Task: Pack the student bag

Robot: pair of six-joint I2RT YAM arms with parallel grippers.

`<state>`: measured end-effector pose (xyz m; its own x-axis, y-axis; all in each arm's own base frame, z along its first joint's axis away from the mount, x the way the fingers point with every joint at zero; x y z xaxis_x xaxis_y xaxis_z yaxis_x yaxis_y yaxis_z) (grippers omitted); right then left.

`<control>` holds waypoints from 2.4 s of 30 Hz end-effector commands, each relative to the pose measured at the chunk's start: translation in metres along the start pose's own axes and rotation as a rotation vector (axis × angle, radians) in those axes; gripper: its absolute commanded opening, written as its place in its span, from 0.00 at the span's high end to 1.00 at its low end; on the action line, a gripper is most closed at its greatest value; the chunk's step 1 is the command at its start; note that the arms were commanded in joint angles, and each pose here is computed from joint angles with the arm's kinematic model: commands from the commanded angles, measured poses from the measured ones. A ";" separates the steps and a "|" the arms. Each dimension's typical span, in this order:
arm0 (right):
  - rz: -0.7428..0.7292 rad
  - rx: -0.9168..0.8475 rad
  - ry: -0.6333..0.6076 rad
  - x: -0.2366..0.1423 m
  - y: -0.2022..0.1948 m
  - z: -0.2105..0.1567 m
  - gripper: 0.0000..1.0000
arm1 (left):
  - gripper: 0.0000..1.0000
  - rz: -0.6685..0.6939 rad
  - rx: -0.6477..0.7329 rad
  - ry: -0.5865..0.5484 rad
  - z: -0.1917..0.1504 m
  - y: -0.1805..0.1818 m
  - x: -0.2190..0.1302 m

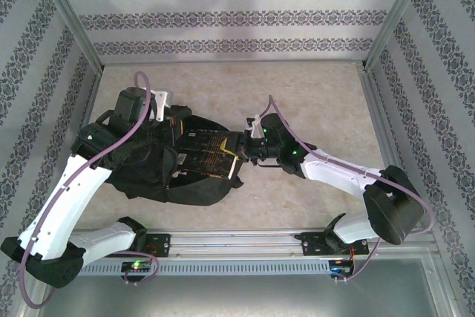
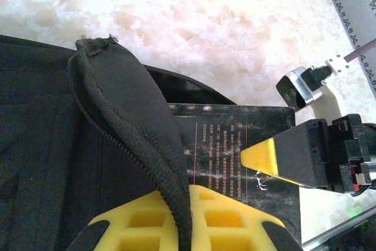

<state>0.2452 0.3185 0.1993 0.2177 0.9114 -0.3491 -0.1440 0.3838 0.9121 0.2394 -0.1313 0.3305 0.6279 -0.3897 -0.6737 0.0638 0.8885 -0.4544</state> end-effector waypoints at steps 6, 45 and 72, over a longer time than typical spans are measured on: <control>0.239 -0.075 -0.029 0.001 0.070 0.017 1.00 | 1.00 -0.089 0.050 -0.137 0.030 -0.021 -0.027; -0.325 -0.308 -0.103 0.000 -0.045 0.040 0.36 | 0.99 -0.291 -0.149 0.088 0.006 -0.041 0.100; -0.528 -0.724 -0.167 -0.089 0.003 0.004 0.55 | 0.26 -0.367 -0.282 0.190 0.005 -0.071 0.180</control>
<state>0.2383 0.2293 0.2187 0.5707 0.5401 -0.6186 -0.4887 0.8287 0.2726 0.3519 -0.2688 0.1879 0.3585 -0.7089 -0.6074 -0.0895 0.6216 -0.7782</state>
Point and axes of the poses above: each hand's point on the last joint's axis, 136 mm out from that joint toward the fingers, its own x axis out along the fingers, its own y axis along the line the jaws close on, z = x × y, the point moved 2 cm from there along -x, back along the fingers, and after that the axes turned 12 degrees about -x, right-handed, at the moved point
